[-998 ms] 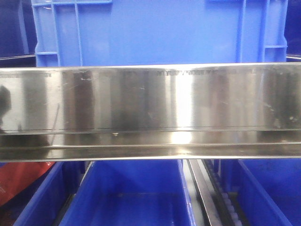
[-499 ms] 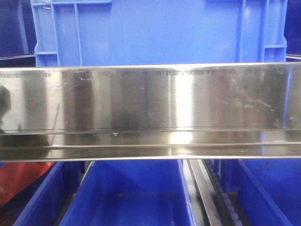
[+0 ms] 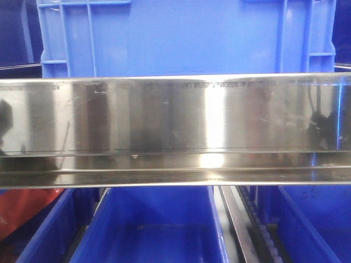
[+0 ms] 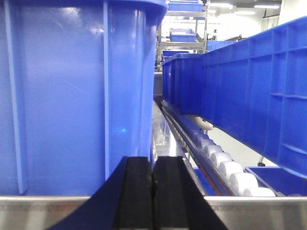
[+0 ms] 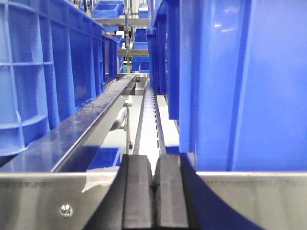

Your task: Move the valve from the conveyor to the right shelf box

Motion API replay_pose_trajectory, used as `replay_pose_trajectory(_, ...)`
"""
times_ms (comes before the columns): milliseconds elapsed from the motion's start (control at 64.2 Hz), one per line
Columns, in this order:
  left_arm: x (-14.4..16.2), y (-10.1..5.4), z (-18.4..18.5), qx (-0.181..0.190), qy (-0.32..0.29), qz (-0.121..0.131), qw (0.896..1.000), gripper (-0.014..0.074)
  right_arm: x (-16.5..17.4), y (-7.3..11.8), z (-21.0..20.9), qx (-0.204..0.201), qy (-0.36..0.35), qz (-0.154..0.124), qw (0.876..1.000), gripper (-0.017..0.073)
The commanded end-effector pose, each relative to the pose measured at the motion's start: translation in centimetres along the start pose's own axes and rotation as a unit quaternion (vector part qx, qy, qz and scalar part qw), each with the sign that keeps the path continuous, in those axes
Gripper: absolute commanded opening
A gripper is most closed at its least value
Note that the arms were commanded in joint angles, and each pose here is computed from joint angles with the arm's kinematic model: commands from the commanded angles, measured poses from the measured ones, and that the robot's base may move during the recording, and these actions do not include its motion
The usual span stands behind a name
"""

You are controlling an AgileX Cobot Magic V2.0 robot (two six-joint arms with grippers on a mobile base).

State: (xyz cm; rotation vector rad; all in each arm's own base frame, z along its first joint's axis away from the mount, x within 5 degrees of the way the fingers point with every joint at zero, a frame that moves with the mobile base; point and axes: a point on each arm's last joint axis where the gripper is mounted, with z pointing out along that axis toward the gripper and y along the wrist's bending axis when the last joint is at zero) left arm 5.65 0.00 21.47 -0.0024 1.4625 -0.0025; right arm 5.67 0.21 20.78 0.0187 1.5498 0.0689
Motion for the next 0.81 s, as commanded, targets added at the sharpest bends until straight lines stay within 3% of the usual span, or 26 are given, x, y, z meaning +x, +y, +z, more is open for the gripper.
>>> replay_pose_trajectory(0,-0.25,0.02,-0.05,-0.002,-0.011,-0.007,1.0,-0.0111,-0.19,-0.05,-0.03,0.004,-0.014,-0.002,1.0,-0.0162)
replay_pose_trajectory(795,-0.25,0.02,-0.05,-0.002,-0.011,-0.007,1.0,-0.0111,-0.21,-0.05,-0.03,0.004,-0.015,-0.002,1.0,-0.0162)
